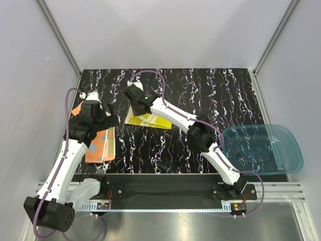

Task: Roll the towels
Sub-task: Fold the towel

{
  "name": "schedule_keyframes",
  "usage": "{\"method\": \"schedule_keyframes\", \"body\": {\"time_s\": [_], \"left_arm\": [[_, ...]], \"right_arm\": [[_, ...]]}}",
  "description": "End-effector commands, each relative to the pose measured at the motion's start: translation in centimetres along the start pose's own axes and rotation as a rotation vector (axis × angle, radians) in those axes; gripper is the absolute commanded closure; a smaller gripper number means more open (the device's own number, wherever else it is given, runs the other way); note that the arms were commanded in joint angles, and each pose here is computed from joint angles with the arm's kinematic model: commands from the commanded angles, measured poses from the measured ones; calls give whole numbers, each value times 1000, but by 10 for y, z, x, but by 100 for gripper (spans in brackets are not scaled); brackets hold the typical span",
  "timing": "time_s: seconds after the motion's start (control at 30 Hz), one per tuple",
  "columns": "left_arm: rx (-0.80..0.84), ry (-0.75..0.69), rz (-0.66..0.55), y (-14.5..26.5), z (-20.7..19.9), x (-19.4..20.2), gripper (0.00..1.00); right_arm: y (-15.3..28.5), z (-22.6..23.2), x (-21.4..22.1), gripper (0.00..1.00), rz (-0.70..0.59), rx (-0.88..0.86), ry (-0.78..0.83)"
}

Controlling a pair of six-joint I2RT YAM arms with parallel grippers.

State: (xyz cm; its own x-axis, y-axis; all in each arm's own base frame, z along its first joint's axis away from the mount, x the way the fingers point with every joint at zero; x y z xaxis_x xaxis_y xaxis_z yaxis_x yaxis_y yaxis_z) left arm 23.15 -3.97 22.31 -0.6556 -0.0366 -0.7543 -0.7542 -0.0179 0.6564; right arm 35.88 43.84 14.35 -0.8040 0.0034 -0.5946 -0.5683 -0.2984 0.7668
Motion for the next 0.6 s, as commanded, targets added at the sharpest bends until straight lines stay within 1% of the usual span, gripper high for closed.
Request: {"method": "schedule_keyframes", "body": {"time_s": [0.0, 0.07, 0.1, 0.13, 0.2, 0.3, 0.33, 0.37, 0.4, 0.43, 0.5, 0.53, 0.57], "left_arm": [[-25, -12, -15, -1, 3, -4, 1], [-28, -12, -11, -1, 4, -3, 1], [-33, -12, -8, -2, 4, -3, 1], [-35, -13, -6, -2, 4, -2, 1], [-44, -14, -3, -2, 6, -2, 1], [-59, -14, 0, -3, 7, -2, 1], [-64, -15, 2, -4, 8, -2, 1], [-72, -16, 4, -4, 9, -1, 1], [-78, -16, 10, -5, 9, -1, 1], [-81, -16, 13, -6, 10, 0, 1], [-88, -18, 19, -7, 10, 0, 1], [-92, -19, 22, -7, 11, 0, 1], [-105, -19, 28, -9, 12, 1, 1]], "right_arm": [[-17, 29, 14, 92, 16, -130, 23], [-28, 32, 22, 83, 33, -149, 25], [-31, 34, 22, 70, 32, -159, 23], [-37, 33, 25, 61, 37, -157, 18], [-39, 37, 24, 45, 32, -178, 11], [-32, 45, 15, 33, 6, -206, 3], [-22, 47, 6, 27, -16, -217, -6], [-15, 50, 0, 25, -34, -230, -9], [-9, 49, -5, 20, -50, -231, -7], [10, 52, -19, 13, -88, -255, -15], [24, 51, -28, 8, -122, -260, -13], [44, 50, -42, 6, -155, -273, -20], [53, 47, -46, 3, -164, -272, -24]]}}
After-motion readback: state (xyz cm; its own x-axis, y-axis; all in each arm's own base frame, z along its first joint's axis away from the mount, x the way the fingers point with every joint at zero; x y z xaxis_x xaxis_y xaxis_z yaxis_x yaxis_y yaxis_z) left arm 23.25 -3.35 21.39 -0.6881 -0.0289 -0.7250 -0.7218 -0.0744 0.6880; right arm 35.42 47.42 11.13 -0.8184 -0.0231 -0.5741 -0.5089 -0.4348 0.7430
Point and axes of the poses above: each gripper's point midway between its finger pads, its own y axis back along the fingers, its own z axis along the line the jaws close on, x = y × z, the point moved 5 cm from there along y, back along the fingers, and after that the axes turned 13 degrees about -y, right-handed, at the moved point
